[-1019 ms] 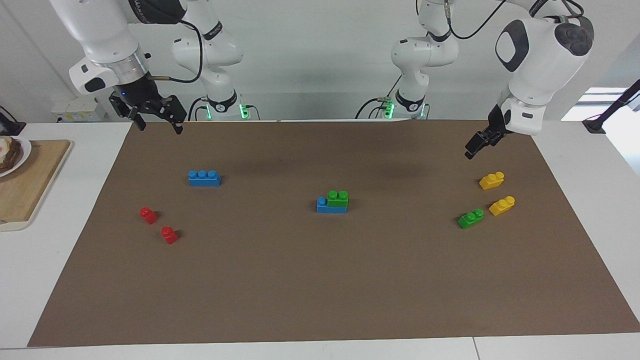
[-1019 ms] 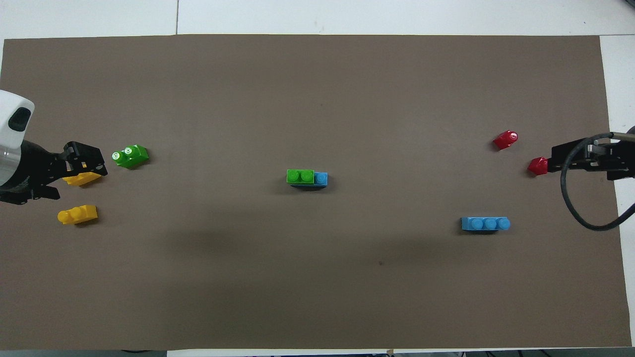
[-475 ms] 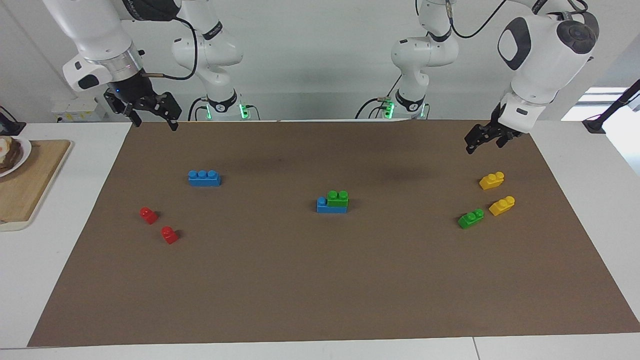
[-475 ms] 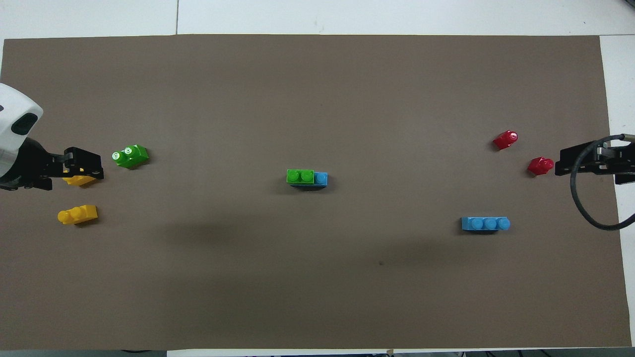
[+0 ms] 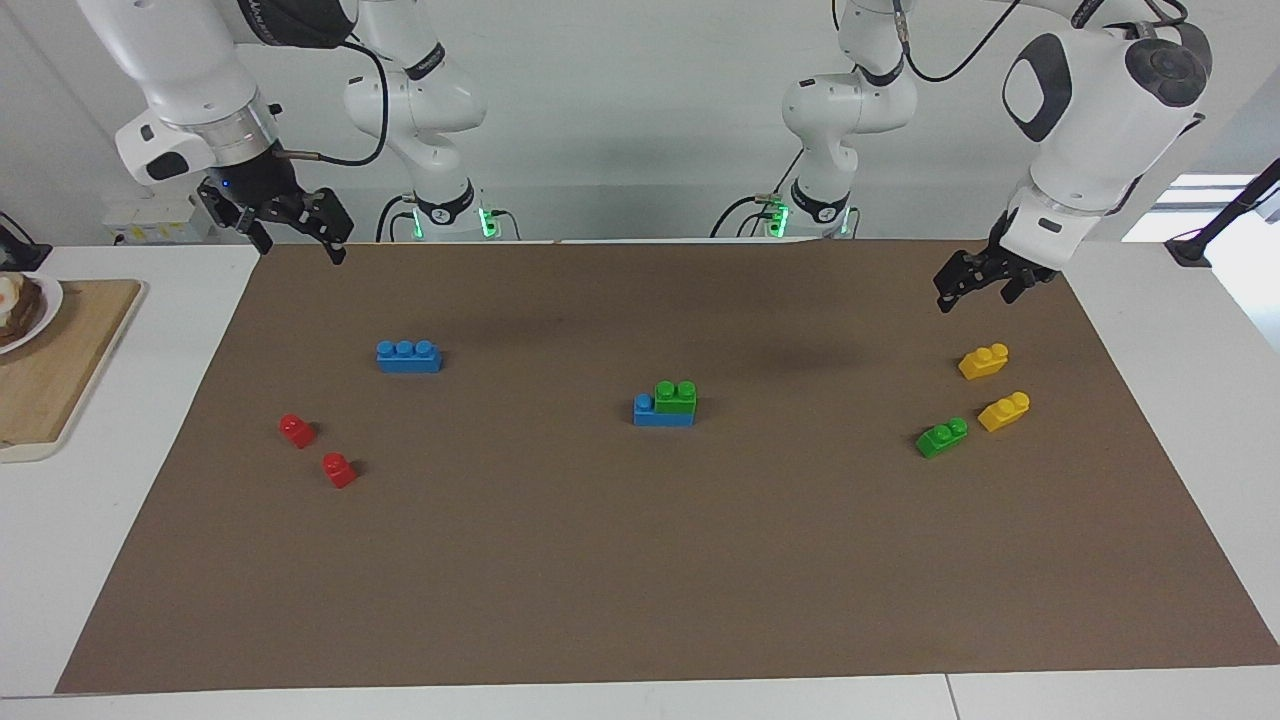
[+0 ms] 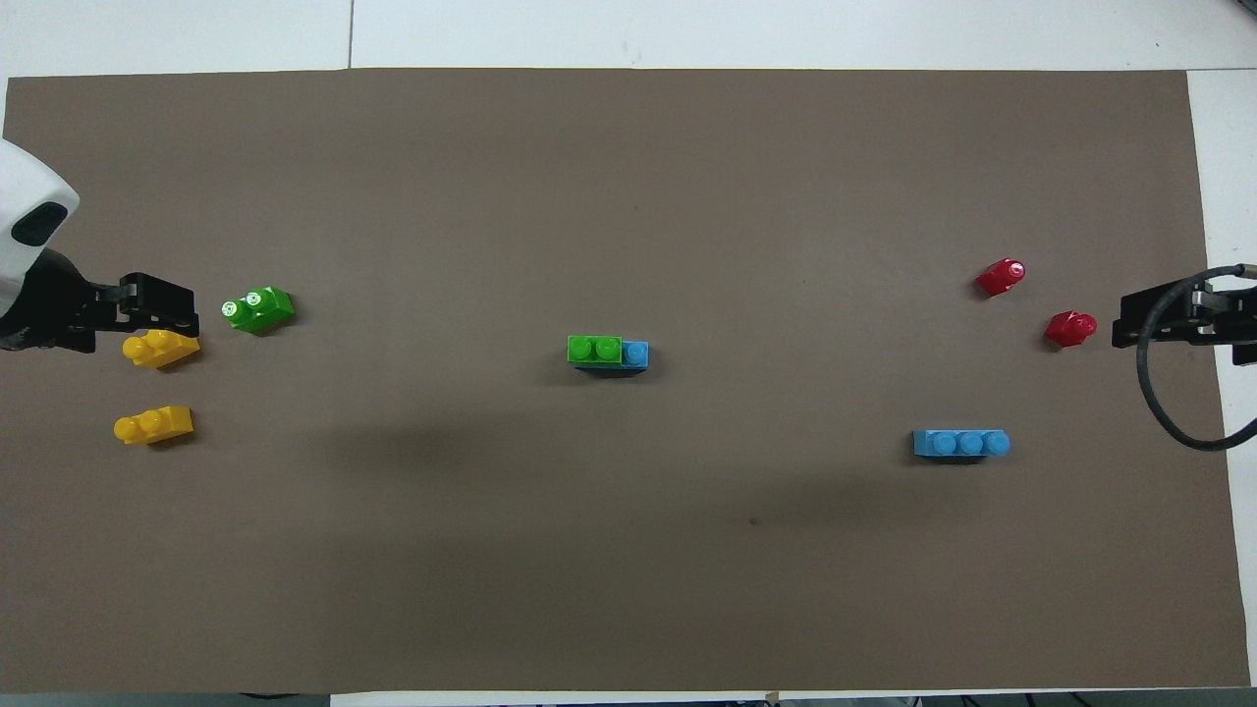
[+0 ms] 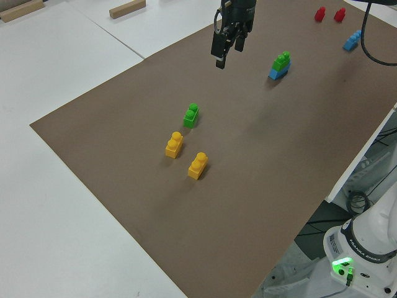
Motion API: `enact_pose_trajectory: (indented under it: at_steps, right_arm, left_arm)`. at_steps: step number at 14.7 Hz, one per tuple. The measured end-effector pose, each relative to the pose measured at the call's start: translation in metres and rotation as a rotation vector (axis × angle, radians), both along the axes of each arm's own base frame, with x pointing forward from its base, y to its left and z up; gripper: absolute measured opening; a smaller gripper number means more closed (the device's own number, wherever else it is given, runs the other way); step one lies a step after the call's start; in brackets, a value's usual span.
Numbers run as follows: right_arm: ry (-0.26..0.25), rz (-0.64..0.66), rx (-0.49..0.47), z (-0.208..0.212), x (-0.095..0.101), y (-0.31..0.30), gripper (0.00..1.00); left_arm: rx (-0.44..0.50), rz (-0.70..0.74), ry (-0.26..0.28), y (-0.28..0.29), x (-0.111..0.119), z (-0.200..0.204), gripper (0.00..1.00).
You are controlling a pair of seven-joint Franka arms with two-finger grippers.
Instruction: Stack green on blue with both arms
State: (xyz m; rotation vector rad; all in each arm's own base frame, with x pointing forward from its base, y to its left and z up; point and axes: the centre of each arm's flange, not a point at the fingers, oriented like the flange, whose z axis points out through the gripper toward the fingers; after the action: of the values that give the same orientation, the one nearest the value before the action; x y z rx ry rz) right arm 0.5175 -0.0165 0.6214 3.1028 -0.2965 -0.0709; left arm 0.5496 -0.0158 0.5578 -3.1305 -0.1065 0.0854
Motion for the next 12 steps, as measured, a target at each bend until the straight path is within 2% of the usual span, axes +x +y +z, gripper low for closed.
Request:
enact_pose_trajectory:
  at_steps: [12]
  right_arm:
    - [-0.011, 0.056, 0.001, 0.001, 0.0014, 0.0025, 1.0]
  left_arm:
    - [0.006, -0.004, -0.011, 0.0026, 0.0013, 0.0055, 1.0]
